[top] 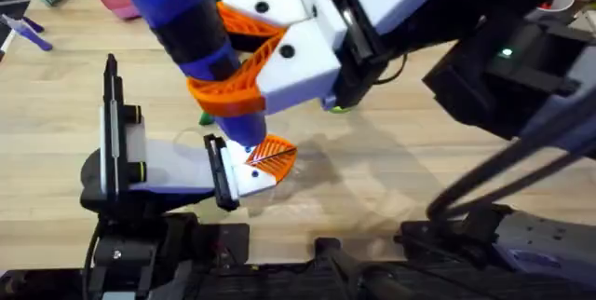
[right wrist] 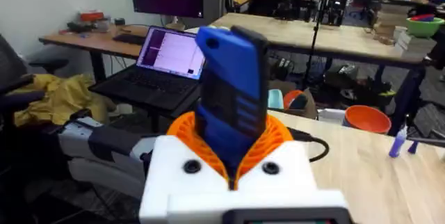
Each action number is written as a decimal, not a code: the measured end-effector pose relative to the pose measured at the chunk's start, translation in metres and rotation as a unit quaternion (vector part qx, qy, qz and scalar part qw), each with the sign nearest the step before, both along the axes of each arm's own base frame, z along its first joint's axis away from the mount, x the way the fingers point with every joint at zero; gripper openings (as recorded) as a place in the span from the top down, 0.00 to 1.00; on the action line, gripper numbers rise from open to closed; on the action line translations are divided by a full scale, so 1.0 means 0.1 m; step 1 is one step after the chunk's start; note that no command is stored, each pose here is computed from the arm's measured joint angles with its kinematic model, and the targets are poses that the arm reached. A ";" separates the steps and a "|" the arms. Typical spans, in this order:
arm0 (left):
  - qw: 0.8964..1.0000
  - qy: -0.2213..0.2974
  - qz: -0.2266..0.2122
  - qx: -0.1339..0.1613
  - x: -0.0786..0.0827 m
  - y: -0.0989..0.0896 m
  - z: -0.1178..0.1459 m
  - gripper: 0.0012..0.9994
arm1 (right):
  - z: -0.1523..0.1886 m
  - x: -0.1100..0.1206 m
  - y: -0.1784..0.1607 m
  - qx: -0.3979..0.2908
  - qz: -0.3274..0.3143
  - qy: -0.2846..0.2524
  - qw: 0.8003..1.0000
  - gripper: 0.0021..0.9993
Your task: Pick up the gripper from the table and insert it into the empty holder that is missing its gripper. Then pick up a screw, insert it into the mounting hole, and use the screwdriver to tighten it. Finally, clean up the table by picking up the vegetable and placing it into the bucket.
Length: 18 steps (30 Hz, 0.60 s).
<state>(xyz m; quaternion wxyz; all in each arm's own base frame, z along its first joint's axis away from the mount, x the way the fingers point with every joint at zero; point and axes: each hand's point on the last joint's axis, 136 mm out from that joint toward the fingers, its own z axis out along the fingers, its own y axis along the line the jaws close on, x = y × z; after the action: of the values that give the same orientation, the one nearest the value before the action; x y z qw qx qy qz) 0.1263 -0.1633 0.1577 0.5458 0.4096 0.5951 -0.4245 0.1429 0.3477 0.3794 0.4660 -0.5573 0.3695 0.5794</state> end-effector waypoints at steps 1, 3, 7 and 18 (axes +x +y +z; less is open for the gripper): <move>1.000 0.000 0.000 0.000 0.00 0.00 0.00 0.98 | -0.01 0.01 0.01 0.002 0.002 -0.002 1.000 0.98; 1.000 0.000 0.000 0.000 0.00 0.00 0.00 0.98 | -0.01 0.00 0.02 0.004 0.006 -0.007 1.000 0.98; 1.000 0.000 0.000 0.000 0.00 0.00 0.00 0.98 | 0.00 -0.02 0.01 0.009 0.012 -0.014 1.000 0.98; 1.000 0.000 0.000 0.000 0.00 0.00 0.00 0.98 | -0.16 0.06 0.07 -0.007 0.022 -0.002 1.000 0.98</move>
<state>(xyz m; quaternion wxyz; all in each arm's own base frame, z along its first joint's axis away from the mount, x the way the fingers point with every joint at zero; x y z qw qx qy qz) 0.1263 -0.1633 0.1577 0.5458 0.4095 0.5951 -0.4246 0.1485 0.3549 0.3632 0.4496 -0.5697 0.3601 0.5862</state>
